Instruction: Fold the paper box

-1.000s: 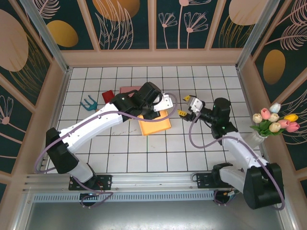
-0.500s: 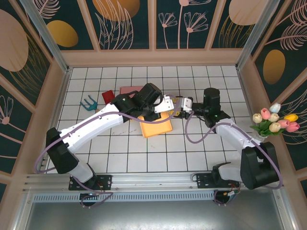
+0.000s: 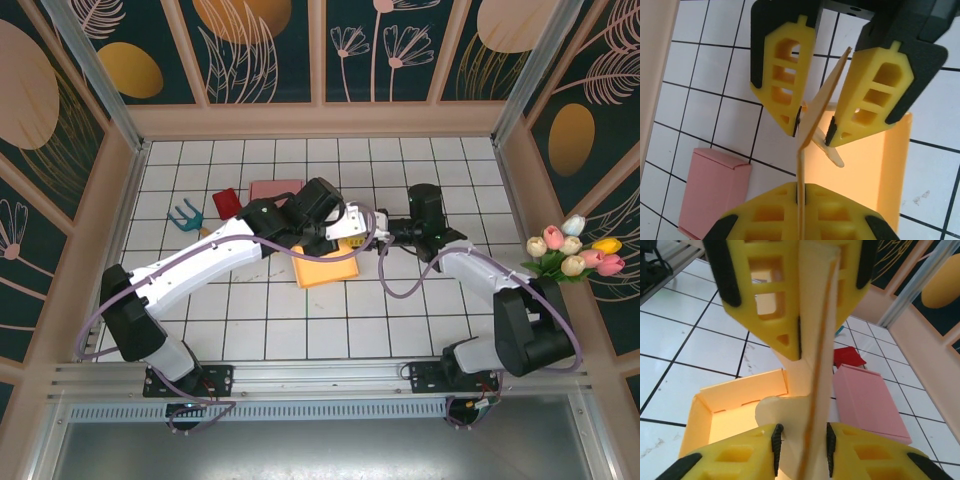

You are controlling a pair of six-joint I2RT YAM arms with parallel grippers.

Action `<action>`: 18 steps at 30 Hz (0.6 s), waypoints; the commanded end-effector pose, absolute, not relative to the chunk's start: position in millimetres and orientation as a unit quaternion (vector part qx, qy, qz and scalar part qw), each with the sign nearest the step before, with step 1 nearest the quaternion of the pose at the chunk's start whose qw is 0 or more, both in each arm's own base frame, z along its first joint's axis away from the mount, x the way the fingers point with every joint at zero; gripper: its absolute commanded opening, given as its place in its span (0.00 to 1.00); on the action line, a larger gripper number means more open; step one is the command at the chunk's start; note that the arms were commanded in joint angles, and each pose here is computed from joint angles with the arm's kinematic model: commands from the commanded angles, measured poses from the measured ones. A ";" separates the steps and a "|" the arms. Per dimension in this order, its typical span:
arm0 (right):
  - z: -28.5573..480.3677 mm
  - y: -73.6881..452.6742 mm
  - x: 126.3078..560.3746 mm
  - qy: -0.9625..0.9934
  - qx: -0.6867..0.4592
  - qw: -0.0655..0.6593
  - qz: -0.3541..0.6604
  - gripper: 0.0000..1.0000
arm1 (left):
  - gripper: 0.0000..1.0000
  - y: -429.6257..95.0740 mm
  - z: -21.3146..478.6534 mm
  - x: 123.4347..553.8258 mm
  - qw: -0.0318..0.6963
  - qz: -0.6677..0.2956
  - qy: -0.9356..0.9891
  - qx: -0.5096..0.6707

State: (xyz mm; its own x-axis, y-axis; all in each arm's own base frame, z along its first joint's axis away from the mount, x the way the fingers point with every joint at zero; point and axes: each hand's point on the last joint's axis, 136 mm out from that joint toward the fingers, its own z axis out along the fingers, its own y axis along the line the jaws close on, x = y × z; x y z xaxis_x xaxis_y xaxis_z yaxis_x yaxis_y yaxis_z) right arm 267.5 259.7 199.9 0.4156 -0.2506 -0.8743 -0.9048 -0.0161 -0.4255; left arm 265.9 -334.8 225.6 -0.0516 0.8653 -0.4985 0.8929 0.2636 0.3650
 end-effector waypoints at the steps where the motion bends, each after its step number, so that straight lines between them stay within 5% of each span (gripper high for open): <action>1: 208.3 266.2 255.4 0.406 -0.664 0.534 0.329 0.19 | 0.00 -349.1 228.5 259.7 0.337 -0.036 0.708 0.620; 5: 206.9 264.6 255.4 0.410 -0.664 0.532 0.329 0.02 | 0.00 -352.3 232.1 261.9 0.351 -0.035 0.707 0.613; 8: 203.6 258.9 258.3 0.422 -0.658 0.532 0.325 0.00 | 0.00 -351.5 249.7 275.4 0.404 -0.025 0.713 0.573; 10: 201.8 251.8 260.5 0.431 -0.650 0.535 0.324 0.00 | 0.29 -350.0 275.9 281.8 0.467 -0.042 0.715 0.519; 12: 200.2 244.7 263.2 0.440 -0.642 0.540 0.320 0.00 | 0.45 -343.0 307.0 283.3 0.527 -0.078 0.718 0.448; 18: 193.2 231.5 270.2 0.456 -0.633 0.547 0.304 0.00 | 0.59 -249.6 362.1 289.8 0.645 -0.179 0.733 0.121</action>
State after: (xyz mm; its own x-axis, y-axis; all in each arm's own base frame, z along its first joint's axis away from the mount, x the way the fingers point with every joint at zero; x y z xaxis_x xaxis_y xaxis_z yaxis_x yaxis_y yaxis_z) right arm 277.4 233.2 182.6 0.3538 -0.2916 -0.8887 -0.9252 0.0301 -0.3782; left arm 272.7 -293.3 303.7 -0.1363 0.4122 -0.9009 0.6309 0.7372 0.2418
